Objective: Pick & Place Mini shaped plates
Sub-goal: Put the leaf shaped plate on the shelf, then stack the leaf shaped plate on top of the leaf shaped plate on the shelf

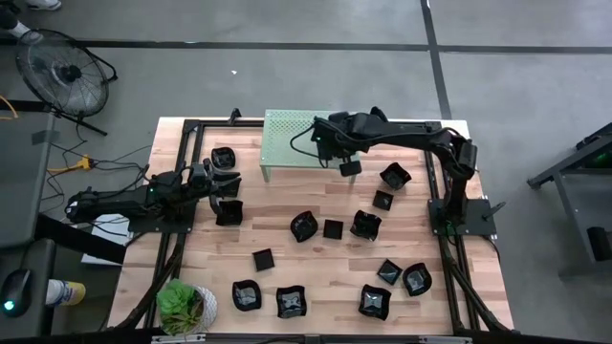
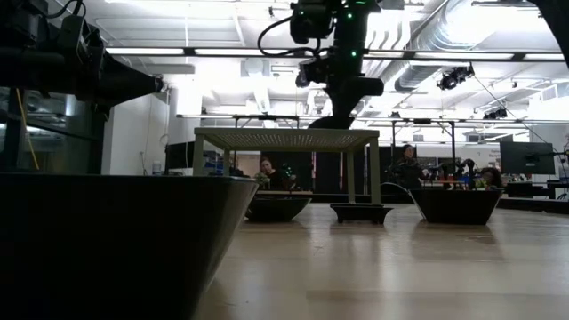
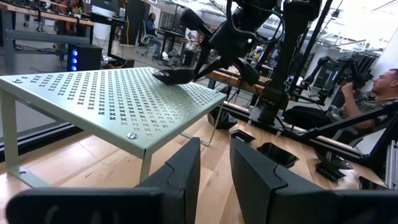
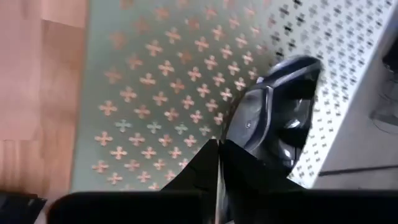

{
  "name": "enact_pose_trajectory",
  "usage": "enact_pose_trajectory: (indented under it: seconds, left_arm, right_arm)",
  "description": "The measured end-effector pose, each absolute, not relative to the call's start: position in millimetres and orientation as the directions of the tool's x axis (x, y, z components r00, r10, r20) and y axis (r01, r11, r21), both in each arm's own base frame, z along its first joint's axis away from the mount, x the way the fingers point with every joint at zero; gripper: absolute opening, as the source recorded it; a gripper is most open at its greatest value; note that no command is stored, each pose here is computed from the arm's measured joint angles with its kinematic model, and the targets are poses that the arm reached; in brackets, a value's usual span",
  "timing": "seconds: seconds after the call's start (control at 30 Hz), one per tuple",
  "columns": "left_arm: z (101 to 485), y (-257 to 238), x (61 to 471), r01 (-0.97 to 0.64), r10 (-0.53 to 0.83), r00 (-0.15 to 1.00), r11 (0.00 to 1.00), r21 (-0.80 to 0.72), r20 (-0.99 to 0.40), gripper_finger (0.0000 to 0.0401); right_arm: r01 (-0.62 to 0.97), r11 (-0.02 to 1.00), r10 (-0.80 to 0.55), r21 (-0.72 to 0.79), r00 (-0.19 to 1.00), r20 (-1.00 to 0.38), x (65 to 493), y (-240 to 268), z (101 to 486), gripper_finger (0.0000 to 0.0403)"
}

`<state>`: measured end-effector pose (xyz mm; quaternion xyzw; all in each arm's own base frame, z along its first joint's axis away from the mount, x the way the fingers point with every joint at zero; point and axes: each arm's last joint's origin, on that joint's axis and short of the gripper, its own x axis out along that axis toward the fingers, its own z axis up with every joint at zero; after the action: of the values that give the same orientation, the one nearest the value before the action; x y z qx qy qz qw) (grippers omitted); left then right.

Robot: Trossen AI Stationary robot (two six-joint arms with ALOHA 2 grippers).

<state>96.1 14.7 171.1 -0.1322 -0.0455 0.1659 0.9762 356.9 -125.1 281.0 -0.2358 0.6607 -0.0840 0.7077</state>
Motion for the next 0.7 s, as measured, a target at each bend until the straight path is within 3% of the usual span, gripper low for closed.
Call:
enact_pose_trajectory:
  seconds: [0.37, 0.7]
  left_arm:
    - [171, 15, 96, -0.312, 0.336, 0.941, 0.910, -0.273, 0.045, 0.0085]
    - [171, 15, 96, -0.312, 0.336, 0.941, 0.910, -0.273, 0.045, 0.0085]
  right_arm:
    - [-0.271, 0.864, -0.414, -0.424, 0.098, -0.905, 355, -124, 280, 0.0058]
    - [-0.129, 0.878, -0.440, -0.461, 0.160, -0.884, 336, -118, 313, 0.0115]
